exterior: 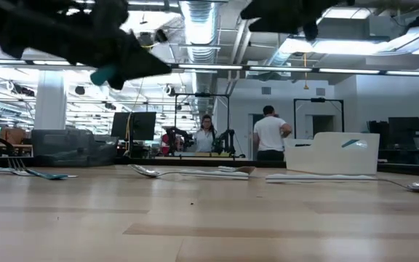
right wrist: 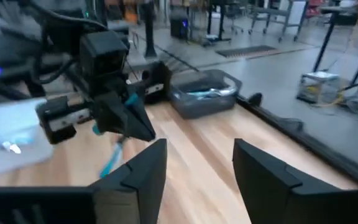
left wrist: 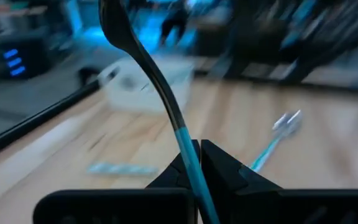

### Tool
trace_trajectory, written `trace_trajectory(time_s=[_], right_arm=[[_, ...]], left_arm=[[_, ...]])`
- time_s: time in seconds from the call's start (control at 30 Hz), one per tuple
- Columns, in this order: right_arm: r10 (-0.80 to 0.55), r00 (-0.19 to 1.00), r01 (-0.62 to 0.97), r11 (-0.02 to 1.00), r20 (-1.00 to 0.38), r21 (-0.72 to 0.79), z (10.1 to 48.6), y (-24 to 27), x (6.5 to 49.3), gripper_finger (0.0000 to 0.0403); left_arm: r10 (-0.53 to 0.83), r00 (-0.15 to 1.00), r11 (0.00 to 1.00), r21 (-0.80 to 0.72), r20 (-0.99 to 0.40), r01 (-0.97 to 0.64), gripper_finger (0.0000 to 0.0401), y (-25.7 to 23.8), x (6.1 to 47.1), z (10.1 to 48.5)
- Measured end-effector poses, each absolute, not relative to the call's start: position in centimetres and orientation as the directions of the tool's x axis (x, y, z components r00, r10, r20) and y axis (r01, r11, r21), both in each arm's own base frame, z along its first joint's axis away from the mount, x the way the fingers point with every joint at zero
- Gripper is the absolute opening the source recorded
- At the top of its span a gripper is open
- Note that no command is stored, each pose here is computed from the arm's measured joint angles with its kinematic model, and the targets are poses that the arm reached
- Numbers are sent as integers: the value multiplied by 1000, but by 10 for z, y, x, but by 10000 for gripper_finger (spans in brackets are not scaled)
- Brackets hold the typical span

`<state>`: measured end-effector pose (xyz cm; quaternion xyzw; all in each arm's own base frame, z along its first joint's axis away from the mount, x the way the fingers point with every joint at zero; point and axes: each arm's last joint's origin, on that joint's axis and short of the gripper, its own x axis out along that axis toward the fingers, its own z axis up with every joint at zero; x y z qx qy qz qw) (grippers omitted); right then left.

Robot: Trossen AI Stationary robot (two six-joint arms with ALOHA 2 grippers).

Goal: Sort silverware by color (type)
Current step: Put the blue fork into the top white bin

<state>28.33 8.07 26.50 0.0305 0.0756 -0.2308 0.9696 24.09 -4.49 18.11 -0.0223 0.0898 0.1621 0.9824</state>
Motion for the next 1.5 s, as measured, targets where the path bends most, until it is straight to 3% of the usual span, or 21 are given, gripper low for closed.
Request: trace_trajectory(time_s=[0.13, 0.33, 0.57, 0.8, 1.0, 1.5], right_arm=[[-333, 943, 325, 919, 1, 224, 246, 85, 290, 211], [-180, 961, 125, 960, 209, 251, 227, 84, 315, 208], [-76, 971, 21, 972, 229, 235, 222, 69, 356, 208], [67, 981, -106, 971, 182, 216, 227, 64, 378, 208], [64, 991, -87, 977, 118, 197, 230, 65, 385, 207], [-197, 971, 219, 959, -135, 180, 206, 79, 380, 207]], left_arm=[[181, 983, 978, -103, -5, -181, 1, -45, 229, 173], [101, 989, 987, -133, 108, -86, 0, -49, 235, 177], [-19, 993, 997, -73, 120, 28, 0, -56, 249, 188], [-122, 993, 992, -46, -1, 122, 0, -61, 256, 182], [-119, 993, 992, -44, -9, 119, 0, -61, 257, 182], [11, 999, 1000, -27, -47, -12, 0, -58, 257, 178]])
